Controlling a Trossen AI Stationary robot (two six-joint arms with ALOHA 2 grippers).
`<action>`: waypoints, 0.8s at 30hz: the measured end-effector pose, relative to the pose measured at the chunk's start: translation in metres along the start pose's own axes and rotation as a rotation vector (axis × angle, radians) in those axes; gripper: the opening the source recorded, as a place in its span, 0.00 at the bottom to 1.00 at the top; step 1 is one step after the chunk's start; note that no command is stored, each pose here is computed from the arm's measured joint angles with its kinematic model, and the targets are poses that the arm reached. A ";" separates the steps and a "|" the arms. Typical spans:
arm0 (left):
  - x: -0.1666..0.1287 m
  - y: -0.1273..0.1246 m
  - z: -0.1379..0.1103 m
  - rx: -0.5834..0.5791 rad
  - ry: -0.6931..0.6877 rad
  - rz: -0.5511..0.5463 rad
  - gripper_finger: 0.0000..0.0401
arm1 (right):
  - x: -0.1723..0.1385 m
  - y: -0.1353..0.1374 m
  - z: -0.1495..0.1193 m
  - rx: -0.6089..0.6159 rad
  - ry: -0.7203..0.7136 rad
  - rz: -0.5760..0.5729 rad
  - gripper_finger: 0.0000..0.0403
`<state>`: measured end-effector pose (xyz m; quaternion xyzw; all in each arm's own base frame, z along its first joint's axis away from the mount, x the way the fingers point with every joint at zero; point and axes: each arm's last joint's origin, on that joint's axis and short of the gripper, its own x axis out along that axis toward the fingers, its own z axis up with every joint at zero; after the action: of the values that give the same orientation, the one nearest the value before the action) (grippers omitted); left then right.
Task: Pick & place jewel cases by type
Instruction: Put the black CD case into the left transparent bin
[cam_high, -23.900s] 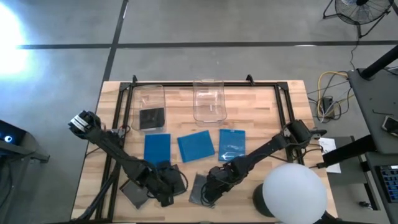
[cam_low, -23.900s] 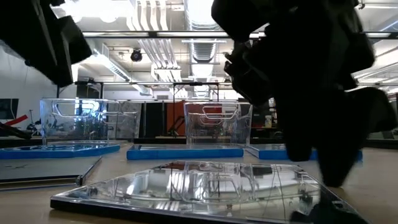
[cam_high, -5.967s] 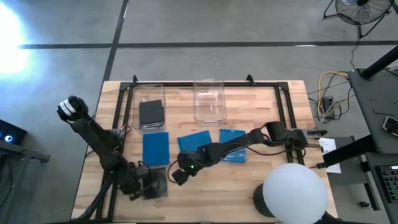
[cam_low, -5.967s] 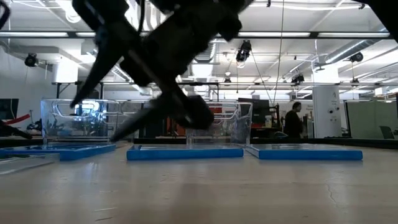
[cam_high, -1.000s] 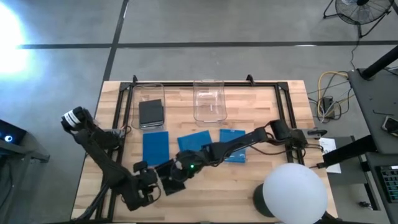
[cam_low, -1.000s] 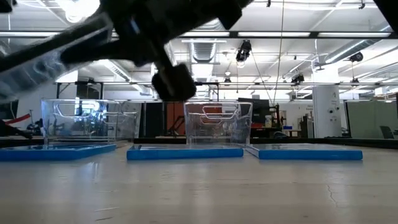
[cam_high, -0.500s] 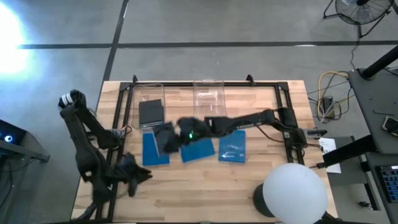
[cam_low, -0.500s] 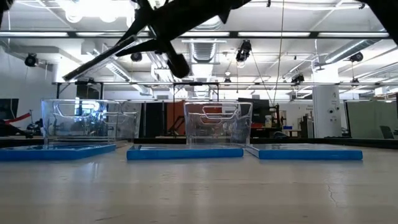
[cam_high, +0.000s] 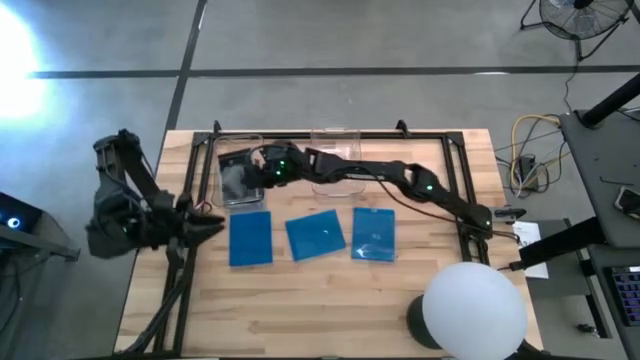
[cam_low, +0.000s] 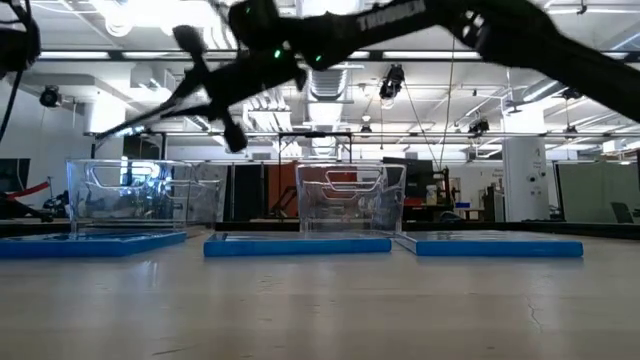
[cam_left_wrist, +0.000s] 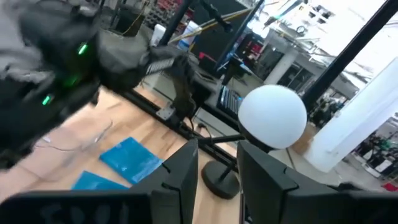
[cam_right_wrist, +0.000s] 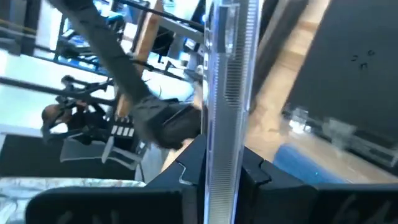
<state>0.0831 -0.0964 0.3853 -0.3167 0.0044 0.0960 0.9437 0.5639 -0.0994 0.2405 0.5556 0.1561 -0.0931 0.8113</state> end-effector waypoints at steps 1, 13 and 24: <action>-0.001 0.004 0.003 0.003 -0.003 -0.002 0.24 | 0.006 -0.006 0.003 0.017 -0.004 -0.002 0.09; -0.019 0.051 0.027 0.080 0.042 -0.075 0.24 | 0.032 -0.059 0.015 0.198 -0.043 0.015 0.21; -0.026 0.071 0.039 0.069 0.006 -0.055 0.24 | 0.030 -0.056 0.013 0.229 0.042 0.028 0.48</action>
<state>0.0425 -0.0218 0.3761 -0.2840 0.0019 0.0687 0.9564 0.5763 -0.1316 0.1858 0.6486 0.1536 -0.0875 0.7403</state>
